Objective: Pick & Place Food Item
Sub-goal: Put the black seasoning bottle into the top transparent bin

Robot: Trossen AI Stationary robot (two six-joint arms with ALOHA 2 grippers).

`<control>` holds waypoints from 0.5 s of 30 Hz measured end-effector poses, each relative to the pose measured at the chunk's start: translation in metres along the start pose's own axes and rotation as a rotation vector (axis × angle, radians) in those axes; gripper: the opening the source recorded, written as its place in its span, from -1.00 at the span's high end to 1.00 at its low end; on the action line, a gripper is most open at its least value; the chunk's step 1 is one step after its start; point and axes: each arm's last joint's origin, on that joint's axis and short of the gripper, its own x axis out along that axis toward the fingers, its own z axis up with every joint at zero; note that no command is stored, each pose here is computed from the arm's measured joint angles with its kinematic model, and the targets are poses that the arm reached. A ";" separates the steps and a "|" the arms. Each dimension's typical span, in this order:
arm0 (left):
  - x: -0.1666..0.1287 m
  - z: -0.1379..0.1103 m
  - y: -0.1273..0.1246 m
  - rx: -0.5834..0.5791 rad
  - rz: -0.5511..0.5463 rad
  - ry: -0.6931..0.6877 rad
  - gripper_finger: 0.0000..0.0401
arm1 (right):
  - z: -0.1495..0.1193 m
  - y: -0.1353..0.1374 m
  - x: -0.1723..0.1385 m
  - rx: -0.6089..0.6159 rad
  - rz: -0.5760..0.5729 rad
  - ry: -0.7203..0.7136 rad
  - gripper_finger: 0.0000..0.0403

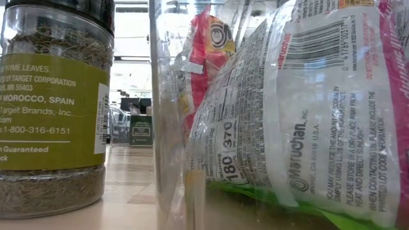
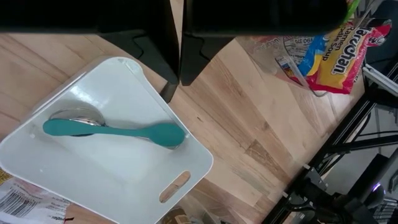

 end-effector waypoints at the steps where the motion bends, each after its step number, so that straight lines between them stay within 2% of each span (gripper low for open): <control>1: 0.000 0.001 0.000 -0.003 -0.011 -0.008 1.00 | 0.000 0.000 0.000 0.000 0.000 0.000 0.96; 7: 0.012 0.003 -0.001 -0.011 -0.038 -0.001 1.00 | 0.000 0.000 0.000 0.000 0.000 0.000 0.96; 15: 0.033 0.026 -0.014 0.059 -0.021 0.023 1.00 | 0.000 0.000 0.000 0.000 0.000 0.000 0.96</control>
